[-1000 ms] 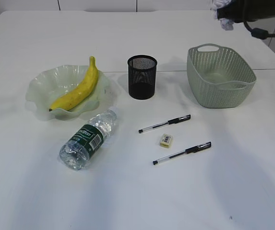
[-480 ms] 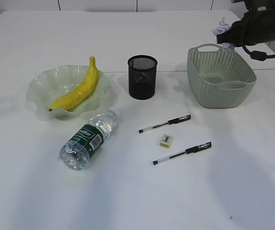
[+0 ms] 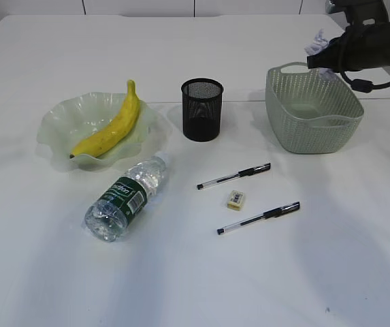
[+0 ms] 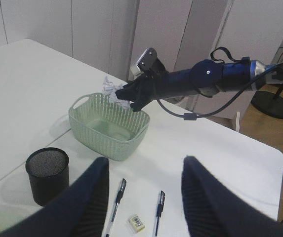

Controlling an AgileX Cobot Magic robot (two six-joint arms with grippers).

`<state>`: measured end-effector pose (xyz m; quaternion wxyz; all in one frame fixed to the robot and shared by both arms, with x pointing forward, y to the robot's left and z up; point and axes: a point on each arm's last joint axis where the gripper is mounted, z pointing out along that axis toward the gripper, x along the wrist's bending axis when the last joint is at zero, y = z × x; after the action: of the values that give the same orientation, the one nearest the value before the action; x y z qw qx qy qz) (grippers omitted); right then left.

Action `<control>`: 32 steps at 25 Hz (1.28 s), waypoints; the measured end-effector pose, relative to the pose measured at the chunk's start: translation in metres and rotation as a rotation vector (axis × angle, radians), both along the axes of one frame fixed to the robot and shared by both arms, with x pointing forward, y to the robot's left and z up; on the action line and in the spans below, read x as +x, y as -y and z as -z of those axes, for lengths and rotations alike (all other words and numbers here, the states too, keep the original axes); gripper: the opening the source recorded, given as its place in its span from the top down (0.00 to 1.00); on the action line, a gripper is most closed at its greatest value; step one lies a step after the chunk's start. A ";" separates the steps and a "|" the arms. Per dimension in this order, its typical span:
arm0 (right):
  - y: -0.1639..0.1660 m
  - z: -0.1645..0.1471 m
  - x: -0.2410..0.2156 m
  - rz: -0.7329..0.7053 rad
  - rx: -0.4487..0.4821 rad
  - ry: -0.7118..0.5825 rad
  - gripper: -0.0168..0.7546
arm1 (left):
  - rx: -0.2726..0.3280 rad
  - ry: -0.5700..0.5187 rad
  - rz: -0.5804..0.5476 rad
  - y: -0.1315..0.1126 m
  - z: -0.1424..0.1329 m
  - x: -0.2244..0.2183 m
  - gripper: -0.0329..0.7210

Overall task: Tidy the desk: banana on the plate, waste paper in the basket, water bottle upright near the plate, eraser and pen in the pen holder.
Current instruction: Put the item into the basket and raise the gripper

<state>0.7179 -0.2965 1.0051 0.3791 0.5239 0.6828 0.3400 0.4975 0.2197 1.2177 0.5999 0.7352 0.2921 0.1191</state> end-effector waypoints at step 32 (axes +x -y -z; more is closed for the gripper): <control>0.001 0.034 0.008 0.033 0.028 -0.057 0.78 | -0.004 -0.002 0.000 0.000 0.000 0.000 0.50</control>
<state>0.7255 -0.2979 0.9710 0.3575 0.5499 0.6798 0.3282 0.4975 0.2196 1.2179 0.6012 0.7341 0.2930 0.1177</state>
